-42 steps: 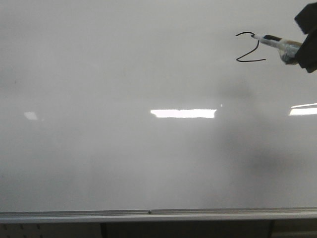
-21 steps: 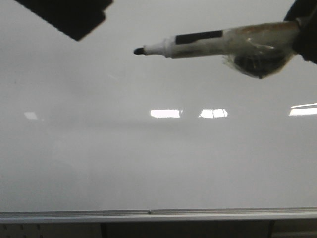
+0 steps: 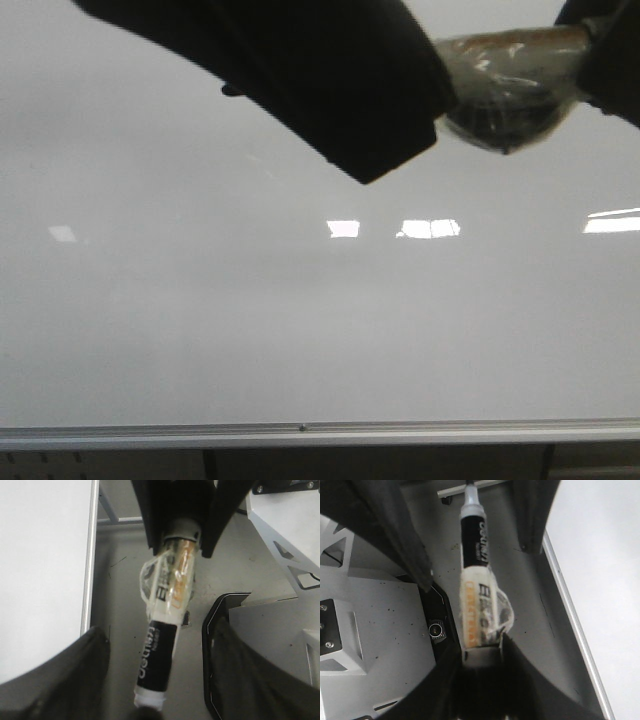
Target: Write number 2 on whiteboard
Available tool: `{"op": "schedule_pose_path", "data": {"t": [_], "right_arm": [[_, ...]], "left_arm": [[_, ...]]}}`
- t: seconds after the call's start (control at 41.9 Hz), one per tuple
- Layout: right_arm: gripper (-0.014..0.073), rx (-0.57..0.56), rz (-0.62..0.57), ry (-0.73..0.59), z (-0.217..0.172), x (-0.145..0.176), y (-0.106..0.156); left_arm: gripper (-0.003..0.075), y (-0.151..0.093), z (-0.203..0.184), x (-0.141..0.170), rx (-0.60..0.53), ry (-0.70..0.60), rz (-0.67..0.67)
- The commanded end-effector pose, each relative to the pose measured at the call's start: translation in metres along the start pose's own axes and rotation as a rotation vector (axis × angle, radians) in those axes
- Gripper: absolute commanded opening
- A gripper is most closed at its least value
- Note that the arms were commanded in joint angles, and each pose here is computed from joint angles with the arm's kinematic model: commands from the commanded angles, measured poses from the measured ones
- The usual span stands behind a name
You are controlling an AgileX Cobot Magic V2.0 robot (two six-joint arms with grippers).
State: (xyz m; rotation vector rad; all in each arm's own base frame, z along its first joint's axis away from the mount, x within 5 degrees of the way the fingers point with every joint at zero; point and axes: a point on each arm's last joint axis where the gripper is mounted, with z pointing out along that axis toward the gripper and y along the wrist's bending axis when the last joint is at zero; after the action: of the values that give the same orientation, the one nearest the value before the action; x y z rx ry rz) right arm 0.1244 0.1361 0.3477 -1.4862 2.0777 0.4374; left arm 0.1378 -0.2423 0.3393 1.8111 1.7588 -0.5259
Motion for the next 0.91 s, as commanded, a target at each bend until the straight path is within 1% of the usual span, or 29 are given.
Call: {"op": "schedule_pose_path", "data": {"t": [0.0, 0.072, 0.143, 0.167, 0.215, 0.262, 0.358, 0.406, 0.43, 0.501, 0.549, 0.573, 0.597, 0.668, 0.692, 0.716, 0.764, 0.811, 0.883], "right_arm": [[-0.0022, 0.029, -0.015, -0.100, -0.014, -0.011, 0.001], [-0.0020, 0.029, -0.015, -0.100, -0.014, -0.011, 0.001], [0.0010, 0.029, -0.015, -0.100, -0.014, -0.011, 0.001], [0.0032, 0.029, -0.015, -0.100, -0.014, -0.011, 0.001], [0.0115, 0.029, -0.015, -0.100, -0.014, -0.011, 0.001], [0.0226, 0.032, -0.017, -0.098, -0.014, -0.011, 0.001], [0.0436, 0.048, -0.032, -0.063, -0.016, -0.006, 0.000], [0.0490, 0.071, -0.016, -0.039, -0.021, -0.001, -0.001], [0.0498, 0.091, 0.004, -0.032, -0.025, 0.002, -0.002], [0.0498, 0.211, 0.105, -0.010, -0.042, 0.016, -0.008], [0.0498, 0.311, 0.185, -0.006, -0.055, 0.026, -0.012], [0.0498, 0.380, 0.252, -0.009, -0.063, 0.032, -0.015], [0.0498, 0.427, 0.289, -0.011, -0.068, 0.036, -0.017], [0.0498, 0.542, 0.385, -0.029, -0.083, 0.046, -0.020], [0.0498, 0.565, 0.396, -0.033, -0.086, 0.049, -0.019], [0.0497, 0.576, 0.400, -0.034, -0.088, 0.050, -0.019], [0.0497, 0.580, 0.399, -0.038, -0.088, 0.051, -0.018], [0.0497, 0.577, 0.400, -0.033, -0.086, 0.052, -0.018], [0.0497, 0.574, 0.399, -0.027, -0.081, 0.054, -0.019]], "left_arm": [[0.0277, 0.000, -0.016, -0.015, -0.040, -0.104, 0.002], [0.0167, 0.000, -0.016, -0.015, -0.040, -0.104, 0.002], [0.0087, 0.000, -0.016, -0.015, -0.040, -0.104, 0.002], [0.0062, 0.000, -0.016, -0.015, -0.040, -0.104, 0.002], [0.0024, 0.000, -0.016, -0.015, -0.040, -0.104, 0.002], [0.0007, 0.000, -0.016, -0.015, -0.040, -0.104, 0.002], [0.0008, -0.001, -0.016, -0.014, -0.036, -0.096, 0.002], [0.0008, -0.001, -0.015, -0.013, -0.032, -0.086, 0.005], [0.0008, -0.001, -0.015, -0.012, -0.032, -0.079, 0.008], [0.0009, 0.001, -0.016, -0.010, -0.057, -0.047, 0.002], [0.0009, 0.005, -0.018, -0.007, -0.100, -0.004, -0.021], [0.0009, 0.009, -0.020, -0.004, -0.139, 0.034, -0.045], [0.0009, 0.012, -0.021, -0.003, -0.176, 0.057, -0.074], [0.0009, 0.024, -0.028, 0.006, -0.333, 0.131, -0.200], [0.0009, 0.029, -0.033, 0.009, -0.410, 0.145, -0.264], [0.0009, 0.035, -0.040, 0.014, -0.484, 0.157, -0.323], [0.0009, 0.042, -0.053, 0.022, -0.576, 0.138, -0.422], [0.0009, 0.047, -0.066, 0.032, -0.634, 0.110, -0.483], [0.0009, 0.055, -0.092, 0.056, -0.730, 0.053, -0.585]]}}
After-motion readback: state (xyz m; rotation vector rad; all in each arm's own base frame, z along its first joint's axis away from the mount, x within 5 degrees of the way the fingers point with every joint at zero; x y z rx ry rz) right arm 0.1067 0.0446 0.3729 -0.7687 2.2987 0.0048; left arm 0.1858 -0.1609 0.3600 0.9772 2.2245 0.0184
